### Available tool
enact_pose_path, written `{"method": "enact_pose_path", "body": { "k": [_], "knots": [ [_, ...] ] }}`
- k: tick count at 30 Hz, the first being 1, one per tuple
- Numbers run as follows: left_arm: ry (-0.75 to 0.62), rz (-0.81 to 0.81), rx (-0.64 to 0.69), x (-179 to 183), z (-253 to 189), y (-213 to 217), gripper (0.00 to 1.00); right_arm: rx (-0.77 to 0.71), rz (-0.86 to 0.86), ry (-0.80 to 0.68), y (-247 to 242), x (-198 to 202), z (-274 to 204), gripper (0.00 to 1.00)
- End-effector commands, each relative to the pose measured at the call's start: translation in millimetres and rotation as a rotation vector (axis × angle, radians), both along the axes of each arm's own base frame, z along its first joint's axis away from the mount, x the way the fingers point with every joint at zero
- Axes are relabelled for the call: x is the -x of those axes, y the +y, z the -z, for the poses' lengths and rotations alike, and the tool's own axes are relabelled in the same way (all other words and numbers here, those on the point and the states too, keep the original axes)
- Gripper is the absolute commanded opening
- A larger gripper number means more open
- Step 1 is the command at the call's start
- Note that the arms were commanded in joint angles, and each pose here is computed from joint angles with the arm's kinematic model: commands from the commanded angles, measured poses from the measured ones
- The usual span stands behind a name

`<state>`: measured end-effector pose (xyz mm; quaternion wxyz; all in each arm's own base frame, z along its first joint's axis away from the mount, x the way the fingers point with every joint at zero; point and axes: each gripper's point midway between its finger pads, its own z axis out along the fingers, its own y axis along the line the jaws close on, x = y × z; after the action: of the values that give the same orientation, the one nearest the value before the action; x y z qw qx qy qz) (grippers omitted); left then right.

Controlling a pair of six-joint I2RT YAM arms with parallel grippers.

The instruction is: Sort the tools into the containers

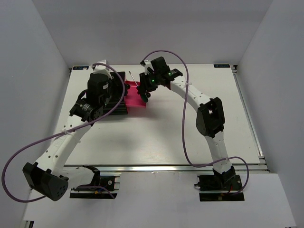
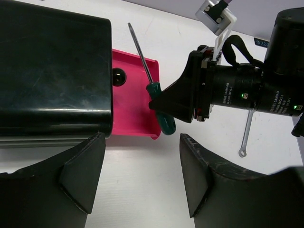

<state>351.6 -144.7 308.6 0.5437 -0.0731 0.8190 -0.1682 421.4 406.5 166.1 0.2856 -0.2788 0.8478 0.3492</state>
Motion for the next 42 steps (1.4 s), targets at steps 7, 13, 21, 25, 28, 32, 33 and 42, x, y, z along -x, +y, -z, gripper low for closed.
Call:
{"method": "enact_pose_path", "body": {
  "k": [7,13,21,25,28,32,33,42],
  "knots": [
    [-0.032,-0.046,0.014,9.0,-15.3,11.9,0.73,-0.102,0.079,-0.017,11.4,-15.0,-35.2,0.00],
    [-0.039,-0.065,0.003,10.2,-19.8,17.5,0.73,0.007,-0.029,-0.078,-8.8,4.5,-41.6,0.00],
    [-0.049,-0.053,0.030,12.8,-14.1,14.3,0.74,0.170,-0.059,-0.012,-43.4,29.0,-18.9,0.00],
    [-0.048,-0.023,0.042,14.1,-14.9,8.7,0.74,0.171,-0.070,0.003,-39.6,29.4,-19.0,0.00],
    [-0.044,0.008,0.056,15.5,-14.0,3.0,0.74,0.168,-0.093,-0.002,-33.8,31.6,-21.9,0.00],
    [-0.043,0.006,0.071,20.2,-11.7,4.0,0.74,0.172,-0.136,0.048,-28.6,47.4,-18.8,0.00],
    [-0.040,0.005,0.073,21.5,-8.9,4.1,0.74,0.168,-0.149,0.065,-26.7,51.6,-17.2,0.00],
    [-0.034,0.024,0.122,30.3,-7.0,0.2,0.74,0.174,-0.160,0.174,-20.3,68.0,4.8,0.00]
  ]
}}
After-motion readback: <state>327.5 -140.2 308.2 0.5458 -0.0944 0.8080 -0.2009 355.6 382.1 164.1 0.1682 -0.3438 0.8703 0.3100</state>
